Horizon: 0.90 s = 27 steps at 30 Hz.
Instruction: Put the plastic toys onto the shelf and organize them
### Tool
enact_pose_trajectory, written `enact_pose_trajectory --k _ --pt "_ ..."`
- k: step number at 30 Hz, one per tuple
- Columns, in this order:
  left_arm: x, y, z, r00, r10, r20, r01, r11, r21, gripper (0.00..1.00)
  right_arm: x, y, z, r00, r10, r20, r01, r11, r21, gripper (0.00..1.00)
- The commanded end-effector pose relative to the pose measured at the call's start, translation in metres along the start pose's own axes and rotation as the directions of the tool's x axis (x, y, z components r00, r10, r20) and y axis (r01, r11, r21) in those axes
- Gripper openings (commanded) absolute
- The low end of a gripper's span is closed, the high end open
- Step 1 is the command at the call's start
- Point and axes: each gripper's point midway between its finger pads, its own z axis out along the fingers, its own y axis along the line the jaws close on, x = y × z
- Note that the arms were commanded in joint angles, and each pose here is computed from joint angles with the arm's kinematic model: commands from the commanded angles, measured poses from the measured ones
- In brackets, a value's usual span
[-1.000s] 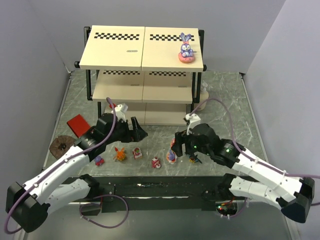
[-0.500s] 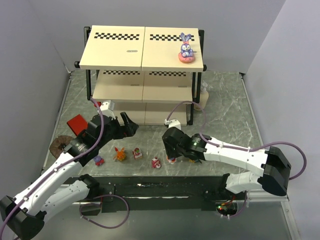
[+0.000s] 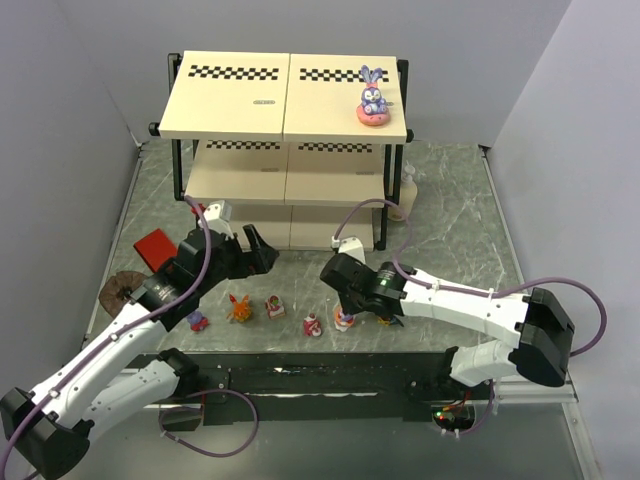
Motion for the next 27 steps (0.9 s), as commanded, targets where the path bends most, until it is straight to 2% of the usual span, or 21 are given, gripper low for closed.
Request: enact_pose_trajectory --k 1,3,5,8,10,11,15,18,22,27 --pt "0.009 -0.032 -0.003 0.998 0.044 -0.039 -0.036 0.980 0.193 0.98 -0.027 -0.004 -0.034 0.997 -0.009 0.076 0.010 1.000 -0.017 0.00" --pt "0.015 -0.045 -0.006 0.996 0.060 -0.059 -0.042 0.961 0.272 0.97 -0.043 -0.010 -0.056 0.993 -0.017 0.118 0.020 0.999 -0.028 0.00" --pt "0.021 -0.068 -0.013 0.994 0.091 -0.061 -0.059 0.916 0.398 0.97 -0.054 -0.008 -0.073 0.991 -0.011 0.135 0.022 0.997 -0.076 0.00" --pt "0.031 -0.099 -0.025 0.989 0.148 -0.017 -0.118 0.846 0.520 0.97 -0.066 -0.008 -0.096 0.987 -0.014 0.157 0.035 0.991 -0.131 0.00" --pt "0.043 -0.109 -0.029 0.979 0.206 0.005 -0.174 0.814 0.554 0.97 -0.065 -0.009 -0.106 0.990 -0.032 0.138 0.052 0.988 -0.146 0.00" --pt "0.047 -0.129 -0.038 0.974 0.224 0.044 -0.203 0.764 0.613 0.97 -0.069 -0.007 -0.113 0.989 -0.034 0.142 0.057 0.985 -0.162 0.00" --pt "0.066 -0.143 -0.036 0.926 0.355 0.132 -0.360 0.721 0.592 0.97 -0.069 -0.004 -0.125 0.991 -0.063 0.119 0.085 0.978 -0.190 0.00" --pt "0.083 -0.153 -0.037 0.882 0.445 0.152 -0.442 0.676 0.589 0.97 -0.068 -0.004 -0.132 0.991 -0.081 0.107 0.101 0.973 -0.208 0.00" --pt "0.095 -0.158 -0.033 0.849 0.499 0.171 -0.494 0.637 0.592 0.97 -0.068 -0.001 -0.141 0.991 -0.083 0.106 0.106 0.965 -0.241 0.00" --pt "0.099 -0.171 -0.040 0.836 0.499 0.230 -0.518 0.578 0.631 0.95 -0.062 0.004 -0.149 0.991 -0.102 0.092 0.125 0.948 -0.294 0.00"
